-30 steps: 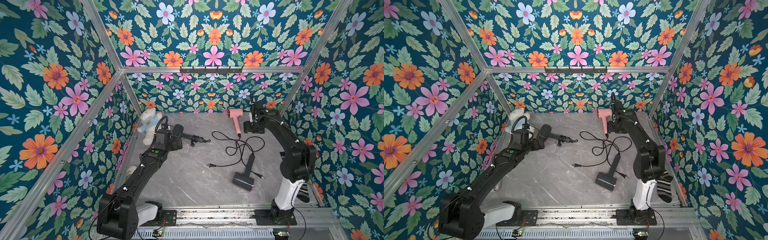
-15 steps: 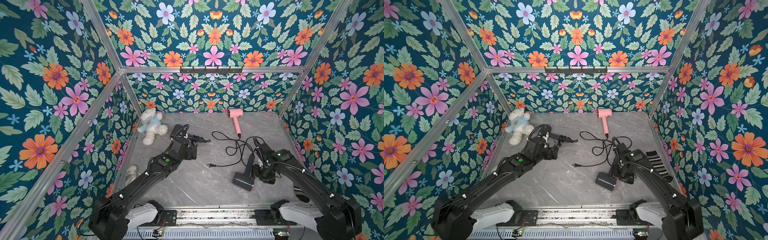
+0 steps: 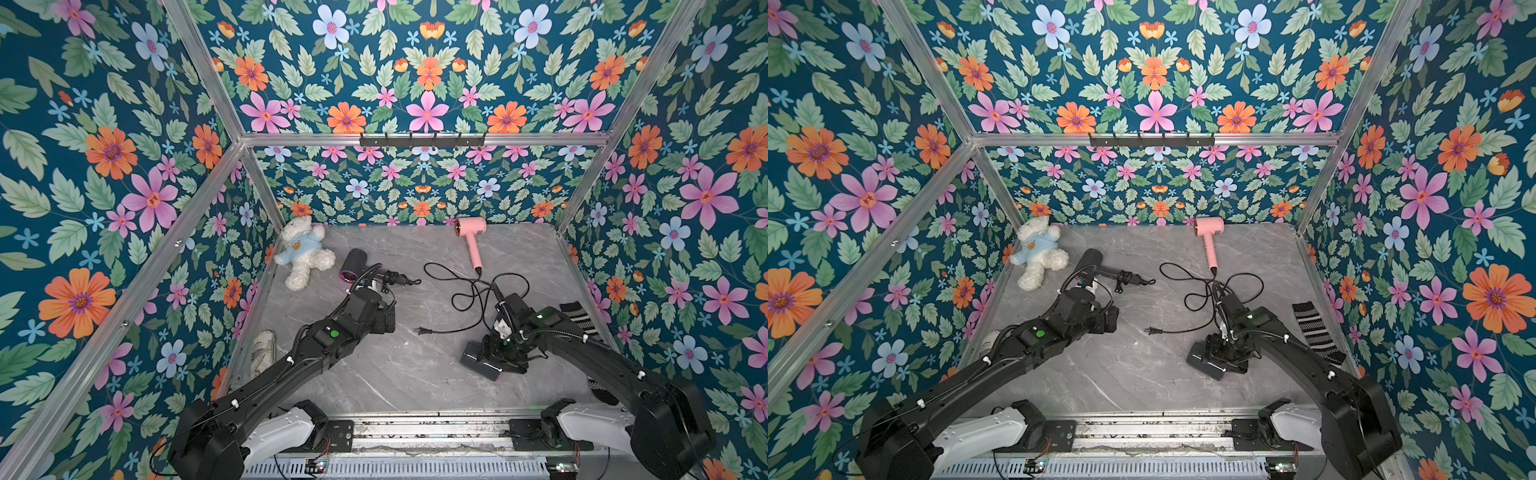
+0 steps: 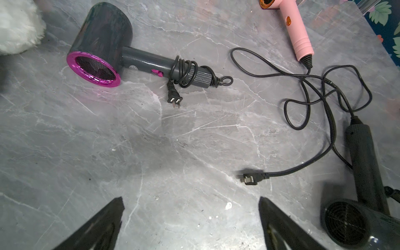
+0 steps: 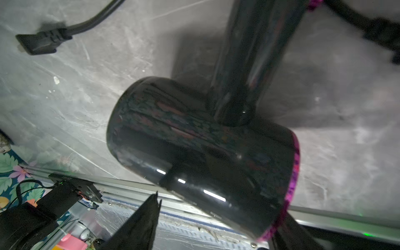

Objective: Wrap the cord around the hair dryer
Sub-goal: Move the hair dryer to the center of the board.

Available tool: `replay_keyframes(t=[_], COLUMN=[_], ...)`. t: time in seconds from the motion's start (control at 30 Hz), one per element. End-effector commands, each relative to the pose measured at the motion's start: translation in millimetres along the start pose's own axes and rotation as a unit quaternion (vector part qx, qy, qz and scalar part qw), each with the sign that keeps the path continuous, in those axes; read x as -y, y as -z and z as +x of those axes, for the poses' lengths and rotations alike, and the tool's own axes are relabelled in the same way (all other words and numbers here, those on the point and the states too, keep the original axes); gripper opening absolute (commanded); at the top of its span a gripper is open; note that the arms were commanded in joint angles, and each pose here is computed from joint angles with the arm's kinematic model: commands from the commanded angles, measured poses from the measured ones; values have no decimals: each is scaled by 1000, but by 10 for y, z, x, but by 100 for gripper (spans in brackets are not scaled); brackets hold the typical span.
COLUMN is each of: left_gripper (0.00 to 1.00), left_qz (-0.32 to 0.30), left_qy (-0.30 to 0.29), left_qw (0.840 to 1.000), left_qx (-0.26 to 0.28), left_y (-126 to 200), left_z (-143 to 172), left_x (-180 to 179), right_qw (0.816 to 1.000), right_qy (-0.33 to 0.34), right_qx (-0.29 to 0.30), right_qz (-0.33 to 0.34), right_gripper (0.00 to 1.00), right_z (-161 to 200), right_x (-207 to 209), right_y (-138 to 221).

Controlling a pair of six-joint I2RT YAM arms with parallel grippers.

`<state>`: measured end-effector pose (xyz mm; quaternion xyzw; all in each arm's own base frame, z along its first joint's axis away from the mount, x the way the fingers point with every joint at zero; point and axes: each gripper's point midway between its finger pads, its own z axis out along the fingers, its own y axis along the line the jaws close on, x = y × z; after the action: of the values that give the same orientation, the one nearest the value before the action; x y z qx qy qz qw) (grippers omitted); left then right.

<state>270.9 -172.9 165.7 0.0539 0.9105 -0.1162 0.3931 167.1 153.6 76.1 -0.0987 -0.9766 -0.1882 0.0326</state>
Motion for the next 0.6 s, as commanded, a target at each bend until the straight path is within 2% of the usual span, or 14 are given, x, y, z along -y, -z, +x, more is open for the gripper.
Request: replay_keyframes(t=[0.0,0.17,0.27,0.33,0.4,0.47,0.57], left_gripper=[99,99,99,99,99,99,99], left_qz=[-30,-56,-67,-75,-83,-88,-91], left_qy=[11,14,8,3,1,1,0], left_qw=[999,998,998,997,997,996,996], left_qx=[-6,-2,-9,-12,-11,-8,-7], left_y=[79,183,226,251,267,266,203], left_z=[50,95,42,-4,-39,-61,-88], left_x=[-138,-286,-295,-303,-314,-327,-305], right_qw=[999,996,991,984,977,977,985], right_qy=[18,59,96,128,151,161,143], right_qx=[18,30,21,7,2,10,27], right_qz=[-43,-52,-88,-128,-149,-136,-89], right_gripper=[76,76,77,77,77,76,76], right_z=[-202,-521,-698,-708,-677,-674,-791], right_x=[-367,-900,-1437,-1821,-2005,-1947,-1531], right_y=[-90,-290,-395,-351,-227,-104,65])
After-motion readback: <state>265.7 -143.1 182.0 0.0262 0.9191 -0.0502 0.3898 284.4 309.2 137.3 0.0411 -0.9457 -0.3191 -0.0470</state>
